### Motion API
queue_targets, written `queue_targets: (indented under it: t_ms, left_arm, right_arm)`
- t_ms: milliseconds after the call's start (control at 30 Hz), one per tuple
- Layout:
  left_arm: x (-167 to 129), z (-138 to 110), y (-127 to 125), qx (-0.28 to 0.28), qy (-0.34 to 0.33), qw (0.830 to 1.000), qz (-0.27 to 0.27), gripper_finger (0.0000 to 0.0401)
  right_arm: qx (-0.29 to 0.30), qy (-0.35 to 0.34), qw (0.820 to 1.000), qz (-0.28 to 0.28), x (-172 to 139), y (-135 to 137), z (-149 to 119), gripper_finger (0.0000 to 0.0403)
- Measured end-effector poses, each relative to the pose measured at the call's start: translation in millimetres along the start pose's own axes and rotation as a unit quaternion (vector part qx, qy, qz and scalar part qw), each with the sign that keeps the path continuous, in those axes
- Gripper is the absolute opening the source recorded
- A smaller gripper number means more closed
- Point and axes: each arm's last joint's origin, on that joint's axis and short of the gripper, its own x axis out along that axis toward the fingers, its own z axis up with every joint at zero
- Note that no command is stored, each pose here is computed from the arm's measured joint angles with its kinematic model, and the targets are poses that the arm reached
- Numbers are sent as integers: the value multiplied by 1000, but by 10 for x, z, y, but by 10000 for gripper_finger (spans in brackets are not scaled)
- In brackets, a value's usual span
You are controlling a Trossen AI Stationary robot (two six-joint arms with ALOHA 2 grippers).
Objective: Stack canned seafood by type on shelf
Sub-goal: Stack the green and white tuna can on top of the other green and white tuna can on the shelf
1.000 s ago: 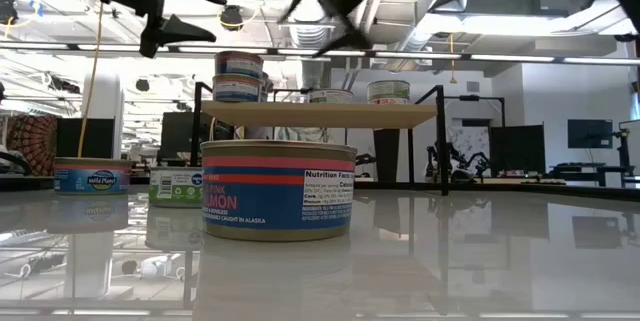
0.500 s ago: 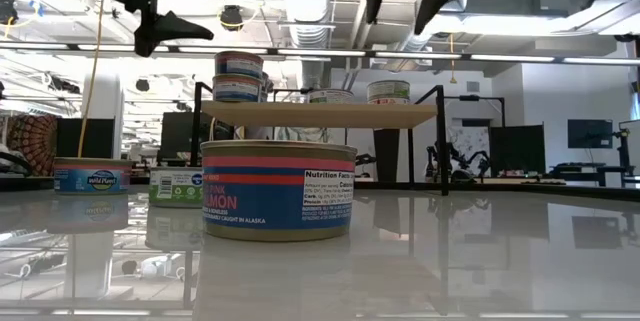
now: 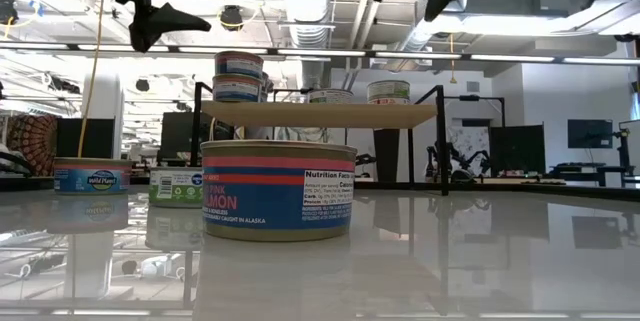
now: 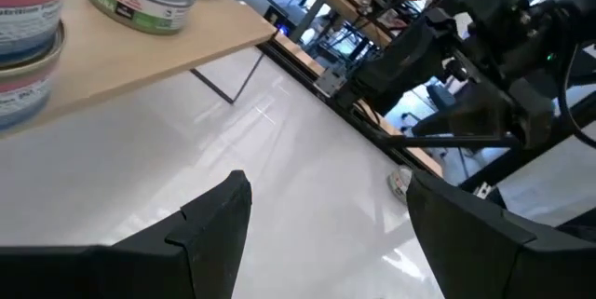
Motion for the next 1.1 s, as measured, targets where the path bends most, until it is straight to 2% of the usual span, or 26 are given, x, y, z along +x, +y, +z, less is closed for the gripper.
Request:
queue_targets:
  t_ms: [200,467,633,833,1000,1100]
  left_arm:
    - [-14,-34,-42,-1,5,1000,-7,274]
    - [-36,-109,-122,-6,-1,1000,3,274]
    - [-6,-227,-198,-1,10,1000,14,274]
    - [67,-426,-315,-25,29,999,25,274]
    - [104,-634,-414,-37,51,997,33,274]
    - [100,-748,-467,-39,61,997,36,274]
  right_arm:
    - [13,33,999,-25,-67,-28,-186,379]
    - [9,77,996,-34,48,-104,-664,376]
    - [45,73,995,51,168,-221,-958,376]
    - [84,14,981,171,380,-335,-1257,376]
    - [75,-87,958,261,656,-173,-1436,376]
    - [49,-144,942,299,880,42,-1410,376]
